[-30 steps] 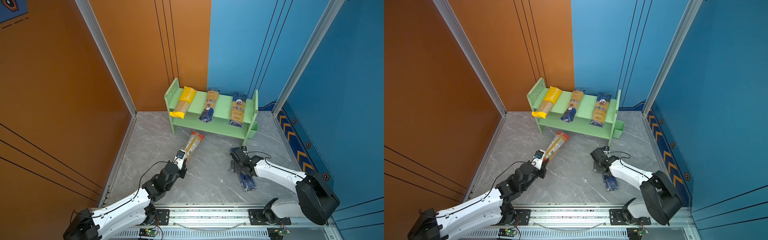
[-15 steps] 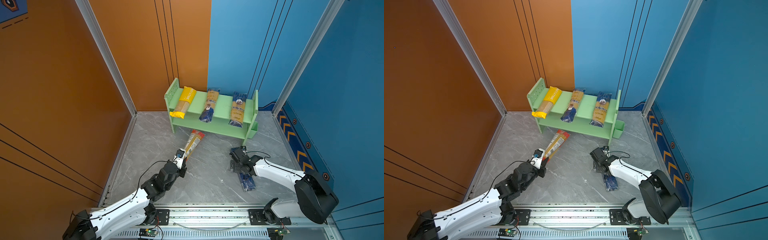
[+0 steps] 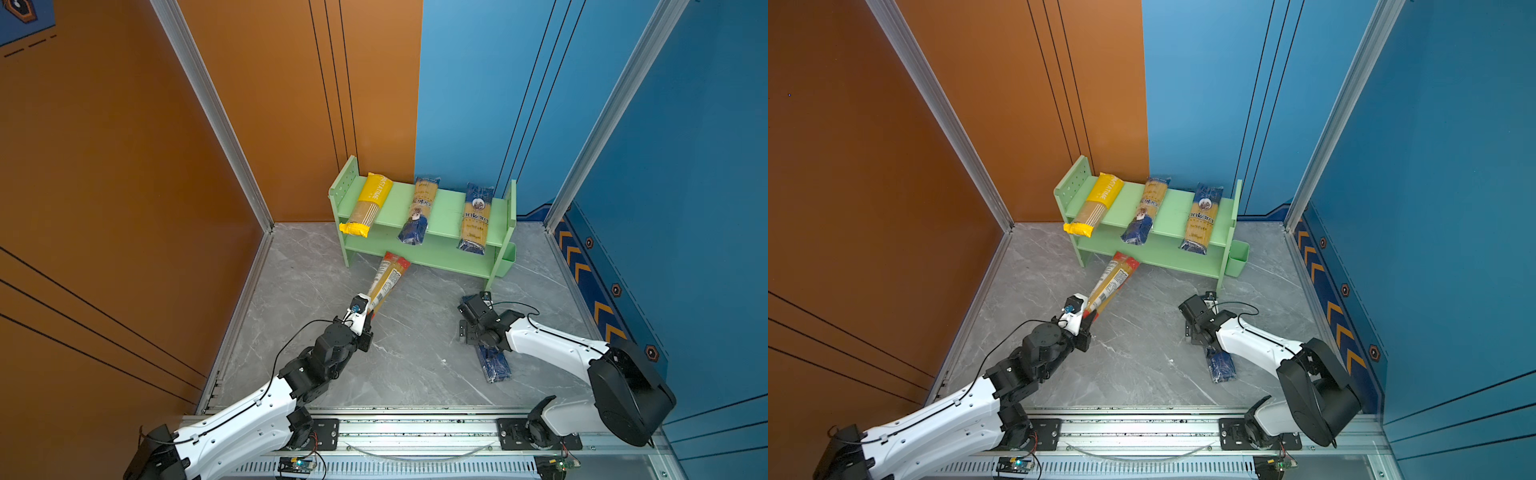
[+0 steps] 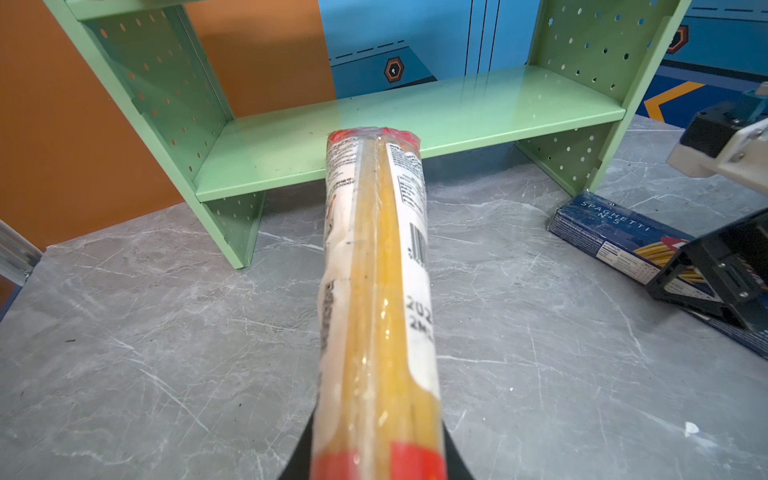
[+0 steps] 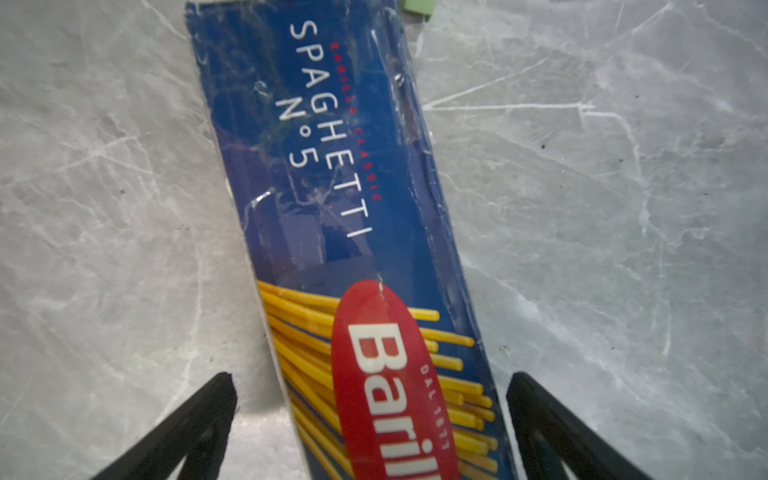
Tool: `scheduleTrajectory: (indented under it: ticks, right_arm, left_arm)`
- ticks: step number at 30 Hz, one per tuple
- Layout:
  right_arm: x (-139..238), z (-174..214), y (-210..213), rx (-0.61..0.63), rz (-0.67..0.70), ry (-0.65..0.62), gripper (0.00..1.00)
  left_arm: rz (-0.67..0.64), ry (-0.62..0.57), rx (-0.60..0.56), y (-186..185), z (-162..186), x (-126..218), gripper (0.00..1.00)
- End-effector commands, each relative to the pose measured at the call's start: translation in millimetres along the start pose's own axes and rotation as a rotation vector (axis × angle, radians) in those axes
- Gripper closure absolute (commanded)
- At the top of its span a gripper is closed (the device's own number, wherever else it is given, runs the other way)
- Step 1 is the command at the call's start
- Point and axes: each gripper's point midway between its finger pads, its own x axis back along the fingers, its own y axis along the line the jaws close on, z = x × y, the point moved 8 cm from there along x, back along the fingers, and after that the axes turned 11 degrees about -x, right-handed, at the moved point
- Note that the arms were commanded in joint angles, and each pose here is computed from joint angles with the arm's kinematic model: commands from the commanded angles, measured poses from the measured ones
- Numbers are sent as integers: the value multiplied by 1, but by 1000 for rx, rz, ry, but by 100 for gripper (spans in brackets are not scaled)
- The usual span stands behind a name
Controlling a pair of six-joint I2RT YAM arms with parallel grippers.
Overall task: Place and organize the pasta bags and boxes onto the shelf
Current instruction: 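Push the red-topped bag end-first toward the shelf's lower tier with the left gripper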
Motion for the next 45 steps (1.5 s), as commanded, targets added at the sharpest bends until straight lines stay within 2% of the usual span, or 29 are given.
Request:
scheduleTrajectory:
  ticks: [1, 17, 45]
  right_arm:
    - [2, -4, 7, 11, -15, -8, 0]
    - [3, -3, 7, 12, -18, -11, 0]
    - [4, -1, 7, 16, -16, -13, 0]
  left_arm:
    - [-87, -235, 80, 20, -61, 9, 100]
    - [-150, -242, 92, 38, -76, -17, 100]
    - [-193, -248, 106, 42, -72, -77, 100]
